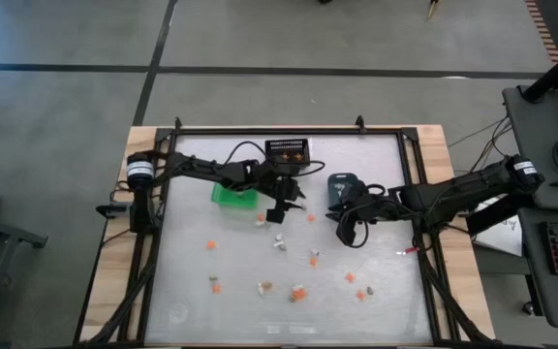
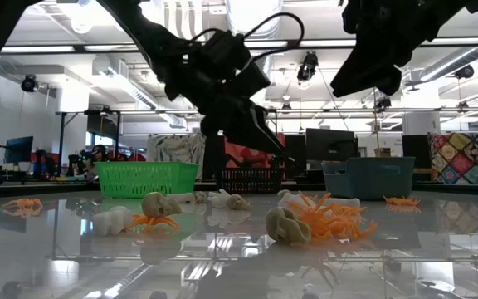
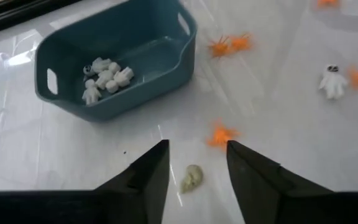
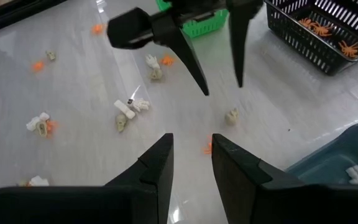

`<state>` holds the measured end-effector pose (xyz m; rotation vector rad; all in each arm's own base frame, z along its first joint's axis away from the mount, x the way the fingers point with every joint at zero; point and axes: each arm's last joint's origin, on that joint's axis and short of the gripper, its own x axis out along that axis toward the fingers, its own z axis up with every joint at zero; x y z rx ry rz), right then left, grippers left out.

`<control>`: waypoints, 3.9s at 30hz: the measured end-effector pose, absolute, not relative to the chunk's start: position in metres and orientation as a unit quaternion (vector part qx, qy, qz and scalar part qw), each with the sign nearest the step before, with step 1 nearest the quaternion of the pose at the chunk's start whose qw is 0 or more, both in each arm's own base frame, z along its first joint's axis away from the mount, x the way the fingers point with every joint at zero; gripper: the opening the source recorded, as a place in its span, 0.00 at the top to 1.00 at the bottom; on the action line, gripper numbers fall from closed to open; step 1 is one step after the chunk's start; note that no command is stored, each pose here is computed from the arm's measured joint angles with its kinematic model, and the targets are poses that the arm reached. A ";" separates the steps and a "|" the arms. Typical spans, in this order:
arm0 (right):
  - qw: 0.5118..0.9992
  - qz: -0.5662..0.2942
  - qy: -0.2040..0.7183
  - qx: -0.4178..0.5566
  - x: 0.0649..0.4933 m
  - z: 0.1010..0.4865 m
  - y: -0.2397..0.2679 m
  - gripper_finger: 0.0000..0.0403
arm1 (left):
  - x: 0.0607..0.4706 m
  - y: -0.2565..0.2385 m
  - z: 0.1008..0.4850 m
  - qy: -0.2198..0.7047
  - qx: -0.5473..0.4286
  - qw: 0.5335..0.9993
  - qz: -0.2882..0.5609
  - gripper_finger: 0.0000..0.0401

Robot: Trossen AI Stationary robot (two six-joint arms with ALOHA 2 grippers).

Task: Sort Halloween decoration
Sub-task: Put the gray skull toy into the green bin, then put the white skeleton toy into the blue bin

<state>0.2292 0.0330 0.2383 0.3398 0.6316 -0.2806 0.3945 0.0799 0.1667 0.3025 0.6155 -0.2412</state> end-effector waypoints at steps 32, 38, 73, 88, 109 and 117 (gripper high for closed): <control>0.932 -0.132 0.294 0.167 0.230 0.235 0.033 0.75 | 0.411 0.096 0.107 0.330 0.136 0.926 -0.122 0.70; 0.932 -0.132 0.294 0.167 0.230 0.235 0.033 0.75 | 0.411 0.096 0.107 0.331 0.136 0.926 -0.122 0.85; 0.941 -0.123 0.251 0.190 0.235 0.242 0.034 0.75 | 0.278 0.070 0.240 0.541 0.091 0.835 -0.040 0.91; 0.939 -0.126 0.244 0.207 0.236 0.242 0.034 0.75 | 0.254 0.089 0.198 0.646 0.101 0.755 0.052 0.91; 0.936 -0.129 0.243 0.219 0.236 0.242 0.034 0.75 | 0.262 0.098 0.173 0.678 0.084 0.729 0.050 0.88; 0.932 -0.134 0.240 0.235 0.236 0.242 0.034 0.75 | 0.262 0.099 0.174 0.677 0.088 0.728 0.067 0.81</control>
